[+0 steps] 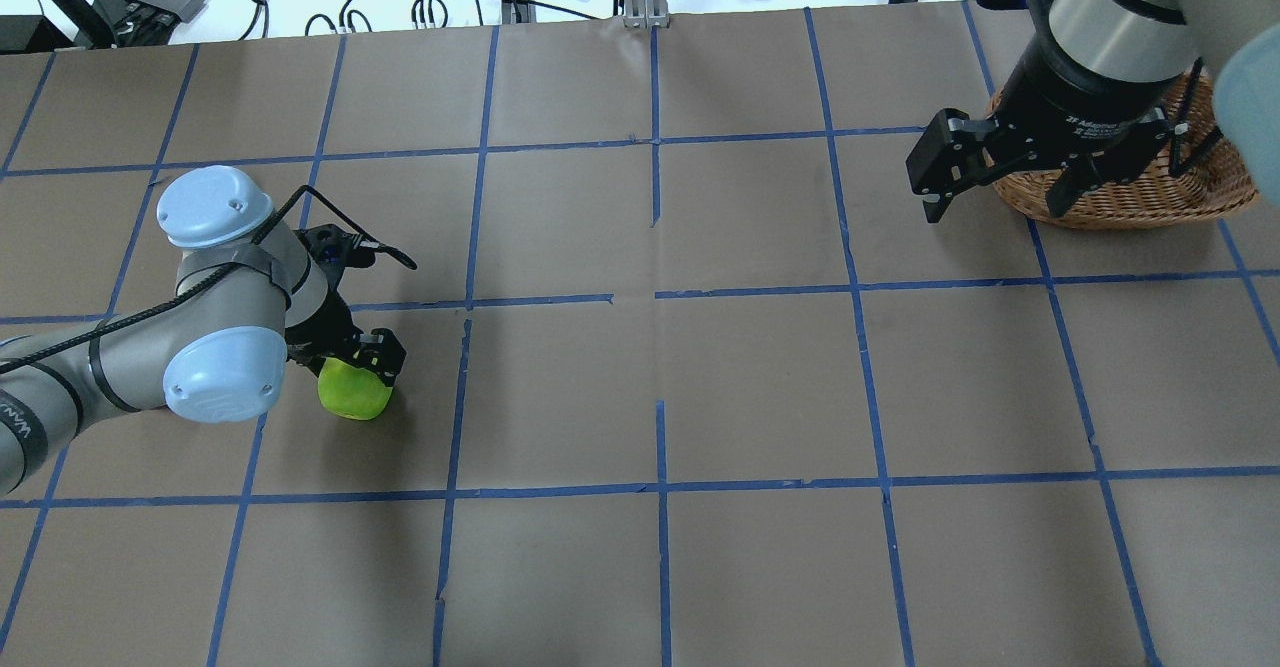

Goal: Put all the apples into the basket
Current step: 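Grasp the green apple with the left gripper and carry it toward the table center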

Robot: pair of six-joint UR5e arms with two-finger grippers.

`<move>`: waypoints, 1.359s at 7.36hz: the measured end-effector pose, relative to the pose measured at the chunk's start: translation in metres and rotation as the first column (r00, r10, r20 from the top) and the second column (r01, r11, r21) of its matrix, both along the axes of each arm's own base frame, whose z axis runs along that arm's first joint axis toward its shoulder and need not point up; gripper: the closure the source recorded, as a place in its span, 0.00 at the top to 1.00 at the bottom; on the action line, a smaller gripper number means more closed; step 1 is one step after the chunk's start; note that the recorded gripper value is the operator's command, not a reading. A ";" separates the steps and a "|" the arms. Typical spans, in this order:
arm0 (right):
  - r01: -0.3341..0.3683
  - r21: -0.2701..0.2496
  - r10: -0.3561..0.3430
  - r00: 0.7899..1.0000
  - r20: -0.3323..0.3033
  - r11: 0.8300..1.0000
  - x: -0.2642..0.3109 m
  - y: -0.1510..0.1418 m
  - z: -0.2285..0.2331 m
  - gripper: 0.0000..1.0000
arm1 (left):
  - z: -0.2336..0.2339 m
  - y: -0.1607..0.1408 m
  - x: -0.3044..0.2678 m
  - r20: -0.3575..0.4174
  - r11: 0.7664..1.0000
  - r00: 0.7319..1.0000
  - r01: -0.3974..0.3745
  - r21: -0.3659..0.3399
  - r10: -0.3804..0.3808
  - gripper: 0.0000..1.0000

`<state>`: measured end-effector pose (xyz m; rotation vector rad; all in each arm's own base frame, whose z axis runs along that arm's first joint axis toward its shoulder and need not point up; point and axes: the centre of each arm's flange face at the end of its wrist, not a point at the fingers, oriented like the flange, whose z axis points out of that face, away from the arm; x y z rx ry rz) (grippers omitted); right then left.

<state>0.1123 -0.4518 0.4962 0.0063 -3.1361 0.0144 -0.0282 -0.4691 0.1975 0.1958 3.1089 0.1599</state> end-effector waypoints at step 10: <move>0.002 0.003 -0.002 1.000 0.004 1.000 -0.004 0.000 -0.009 1.00 | 0.060 -0.069 -0.235 -0.148 0.775 0.770 -0.631 -0.029 0.621 0.31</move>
